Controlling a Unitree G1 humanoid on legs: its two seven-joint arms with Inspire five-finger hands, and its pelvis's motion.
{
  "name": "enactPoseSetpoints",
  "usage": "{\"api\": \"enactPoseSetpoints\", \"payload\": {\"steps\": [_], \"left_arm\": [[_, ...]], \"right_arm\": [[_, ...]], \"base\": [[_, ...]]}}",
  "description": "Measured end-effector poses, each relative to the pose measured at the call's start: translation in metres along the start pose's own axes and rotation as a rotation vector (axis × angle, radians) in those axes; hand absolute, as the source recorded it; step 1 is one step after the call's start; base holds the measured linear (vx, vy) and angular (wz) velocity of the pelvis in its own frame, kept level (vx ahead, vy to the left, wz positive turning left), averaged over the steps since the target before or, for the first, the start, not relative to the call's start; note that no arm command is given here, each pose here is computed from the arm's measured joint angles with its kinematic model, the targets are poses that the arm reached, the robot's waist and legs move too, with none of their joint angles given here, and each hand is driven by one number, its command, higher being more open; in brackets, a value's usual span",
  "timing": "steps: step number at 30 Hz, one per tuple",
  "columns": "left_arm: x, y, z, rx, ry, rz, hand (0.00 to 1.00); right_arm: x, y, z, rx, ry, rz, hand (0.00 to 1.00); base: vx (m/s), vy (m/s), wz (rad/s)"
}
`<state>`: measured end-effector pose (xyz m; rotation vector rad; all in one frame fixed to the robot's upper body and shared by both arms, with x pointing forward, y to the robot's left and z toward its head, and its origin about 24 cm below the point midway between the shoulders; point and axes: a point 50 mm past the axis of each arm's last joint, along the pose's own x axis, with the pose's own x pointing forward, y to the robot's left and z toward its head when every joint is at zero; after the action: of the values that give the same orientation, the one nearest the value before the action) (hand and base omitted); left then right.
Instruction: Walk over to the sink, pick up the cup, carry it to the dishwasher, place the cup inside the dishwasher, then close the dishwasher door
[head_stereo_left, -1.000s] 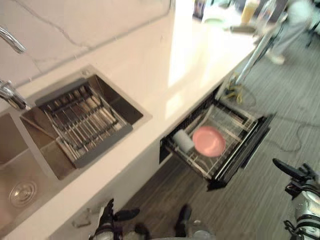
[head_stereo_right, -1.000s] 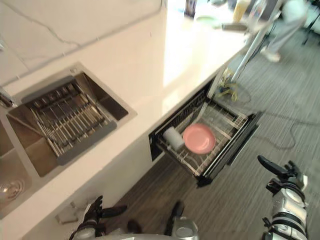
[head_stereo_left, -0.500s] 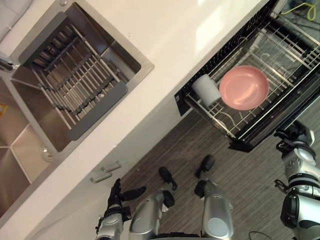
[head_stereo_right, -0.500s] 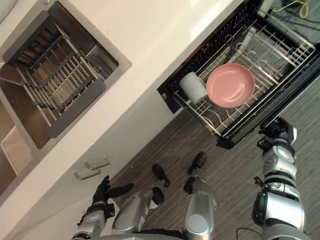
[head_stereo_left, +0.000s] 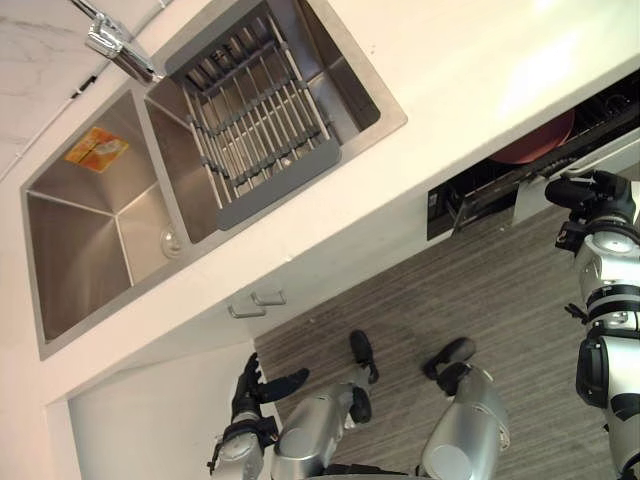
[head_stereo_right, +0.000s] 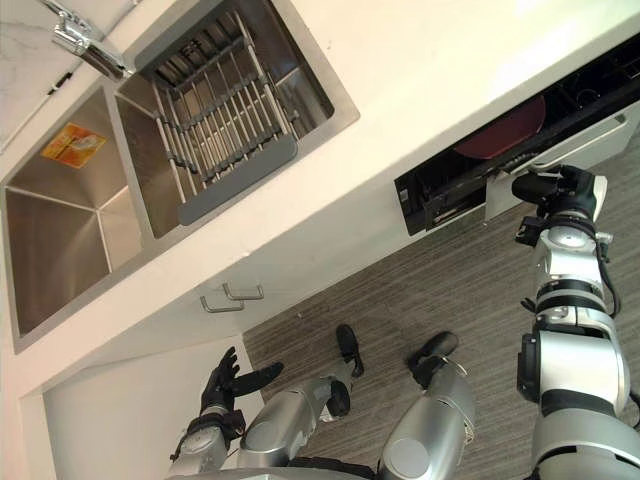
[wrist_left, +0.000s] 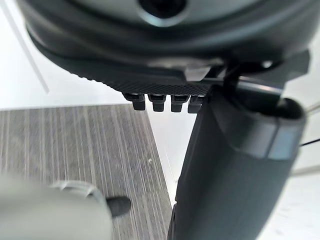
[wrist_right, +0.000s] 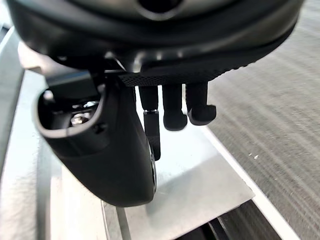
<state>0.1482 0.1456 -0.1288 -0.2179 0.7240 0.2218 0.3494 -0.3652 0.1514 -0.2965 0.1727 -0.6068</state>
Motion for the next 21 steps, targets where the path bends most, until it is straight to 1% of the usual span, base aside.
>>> {"api": "enactPoseSetpoints", "payload": {"steps": [2,4,6,9,11,12,13,14,16,17,18,21], "left_arm": [[-0.001,-0.009,-0.003,0.003,0.011,-0.061,1.00],[-0.002,-0.011,-0.004,0.007,0.014,-0.085,1.00],[-0.002,-0.010,-0.006,0.005,0.024,-0.087,1.00],[-0.002,-0.006,-0.011,-0.015,0.048,-0.068,1.00],[-0.002,0.003,-0.014,-0.032,0.062,-0.035,1.00],[-0.002,0.006,-0.015,-0.030,0.067,-0.023,1.00],[-0.002,0.015,-0.016,-0.020,0.072,-0.002,1.00],[-0.002,0.019,-0.016,-0.018,0.074,0.009,1.00],[-0.003,0.034,-0.018,-0.009,0.088,0.050,1.00],[-0.003,0.037,-0.017,-0.011,0.088,0.062,1.00],[-0.004,0.047,-0.020,-0.017,0.106,0.097,1.00],[-0.006,0.052,-0.024,-0.014,0.134,0.114,1.00]], "right_arm": [[-0.001,0.008,-0.003,-0.017,0.010,0.058,1.00],[-0.002,0.014,-0.010,-0.011,0.028,0.087,1.00],[-0.007,0.017,-0.025,0.001,0.039,0.128,1.00],[-0.026,0.024,-0.071,0.113,0.045,0.169,1.00],[-0.055,0.036,-0.126,0.168,0.131,0.209,1.00],[-0.065,0.040,-0.142,0.194,0.170,0.220,1.00],[-0.086,0.046,-0.173,0.246,0.252,0.236,1.00],[-0.097,0.047,-0.188,0.275,0.295,0.237,1.00],[-0.147,0.044,-0.246,0.362,0.468,0.194,1.00],[-0.160,0.043,-0.257,0.383,0.511,0.176,1.00],[-0.198,0.039,-0.287,0.396,0.613,0.136,1.00],[-0.237,0.034,-0.310,0.392,0.715,0.117,1.00]], "base": [[0.06,-0.095,0.05],[0.04,-0.083,-0.01],[0.03,-0.074,-0.01],[0.02,-0.051,0.09],[0.05,-0.048,-0.04],[0.05,-0.041,-0.16],[0.04,-0.032,-0.15],[0.06,-0.034,-0.17],[0.07,-0.009,-0.12],[0.08,0.034,-0.07],[0.06,0.047,-0.04],[0.06,0.063,0.04]]}}
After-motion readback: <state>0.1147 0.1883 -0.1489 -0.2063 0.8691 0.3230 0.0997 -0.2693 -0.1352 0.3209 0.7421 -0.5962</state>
